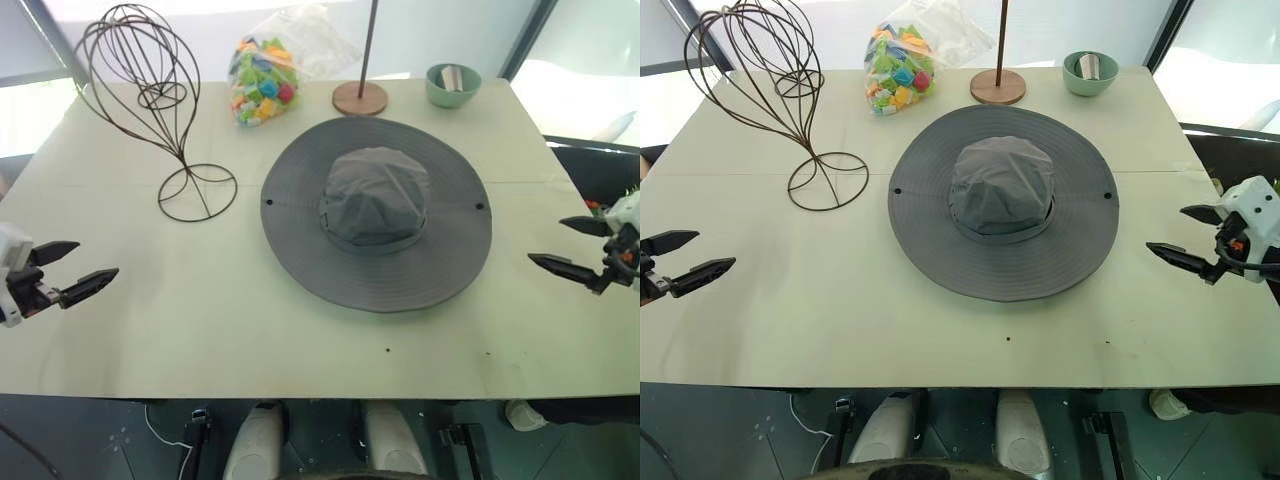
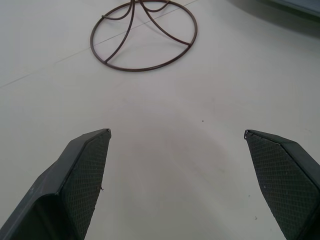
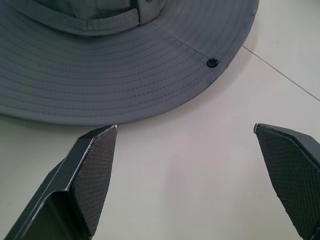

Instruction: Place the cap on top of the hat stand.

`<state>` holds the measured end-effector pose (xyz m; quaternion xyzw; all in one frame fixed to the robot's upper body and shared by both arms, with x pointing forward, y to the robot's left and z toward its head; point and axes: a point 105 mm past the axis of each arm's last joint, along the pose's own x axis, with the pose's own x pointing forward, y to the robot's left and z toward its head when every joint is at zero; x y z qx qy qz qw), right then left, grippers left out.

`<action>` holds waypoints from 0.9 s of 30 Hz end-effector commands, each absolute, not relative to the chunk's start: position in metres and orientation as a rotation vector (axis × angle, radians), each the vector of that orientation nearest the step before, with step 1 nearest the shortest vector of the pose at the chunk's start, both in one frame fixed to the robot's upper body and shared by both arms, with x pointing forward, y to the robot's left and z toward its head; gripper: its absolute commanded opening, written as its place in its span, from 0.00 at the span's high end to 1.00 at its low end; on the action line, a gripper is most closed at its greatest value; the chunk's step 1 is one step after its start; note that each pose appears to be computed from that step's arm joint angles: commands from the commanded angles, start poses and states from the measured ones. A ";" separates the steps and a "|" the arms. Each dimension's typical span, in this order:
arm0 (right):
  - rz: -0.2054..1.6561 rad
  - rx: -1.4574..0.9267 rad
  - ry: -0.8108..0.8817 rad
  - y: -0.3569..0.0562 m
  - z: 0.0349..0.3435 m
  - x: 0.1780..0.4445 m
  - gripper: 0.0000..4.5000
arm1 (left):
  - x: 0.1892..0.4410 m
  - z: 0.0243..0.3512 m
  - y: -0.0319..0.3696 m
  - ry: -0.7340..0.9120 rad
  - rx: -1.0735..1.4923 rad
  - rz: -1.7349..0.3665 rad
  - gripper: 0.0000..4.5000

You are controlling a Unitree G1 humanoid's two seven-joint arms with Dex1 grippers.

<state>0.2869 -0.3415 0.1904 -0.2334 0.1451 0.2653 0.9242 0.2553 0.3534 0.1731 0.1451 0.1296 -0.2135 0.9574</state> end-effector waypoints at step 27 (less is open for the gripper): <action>0.756 -0.983 0.089 -0.216 0.206 0.245 0.01 | 0.263 0.244 0.229 0.155 0.278 -1.098 0.00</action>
